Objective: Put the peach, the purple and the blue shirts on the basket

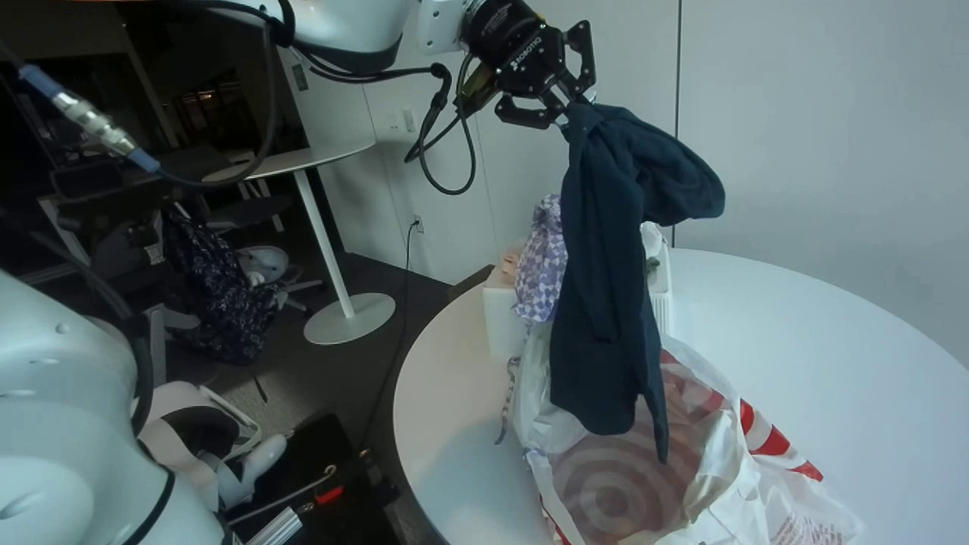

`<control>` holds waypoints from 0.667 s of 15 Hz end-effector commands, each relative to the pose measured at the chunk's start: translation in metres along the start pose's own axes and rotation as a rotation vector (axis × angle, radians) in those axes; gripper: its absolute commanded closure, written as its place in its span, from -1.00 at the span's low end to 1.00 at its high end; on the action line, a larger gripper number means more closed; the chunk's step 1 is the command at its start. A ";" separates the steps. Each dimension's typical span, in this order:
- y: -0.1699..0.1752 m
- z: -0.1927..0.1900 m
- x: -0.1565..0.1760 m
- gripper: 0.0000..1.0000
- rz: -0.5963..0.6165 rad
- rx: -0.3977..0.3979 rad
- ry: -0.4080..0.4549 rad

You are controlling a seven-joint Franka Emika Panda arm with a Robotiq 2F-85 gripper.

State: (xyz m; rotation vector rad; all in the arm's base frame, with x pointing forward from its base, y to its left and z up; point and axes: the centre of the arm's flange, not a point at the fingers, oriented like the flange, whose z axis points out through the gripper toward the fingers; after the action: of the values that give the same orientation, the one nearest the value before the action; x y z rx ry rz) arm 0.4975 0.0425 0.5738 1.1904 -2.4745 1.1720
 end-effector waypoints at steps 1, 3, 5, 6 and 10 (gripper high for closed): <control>-0.006 -0.048 -0.027 0.79 -0.019 0.185 -0.068; -0.009 -0.072 -0.050 0.79 -0.046 0.285 -0.102; -0.009 -0.096 -0.075 0.79 -0.067 0.392 -0.127; -0.009 -0.106 -0.086 0.79 -0.077 0.446 -0.140; -0.009 -0.137 -0.129 0.80 -0.124 0.644 -0.222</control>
State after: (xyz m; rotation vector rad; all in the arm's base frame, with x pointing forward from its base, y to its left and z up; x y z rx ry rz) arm 0.5347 0.1846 0.6049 1.5997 -2.2098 1.7997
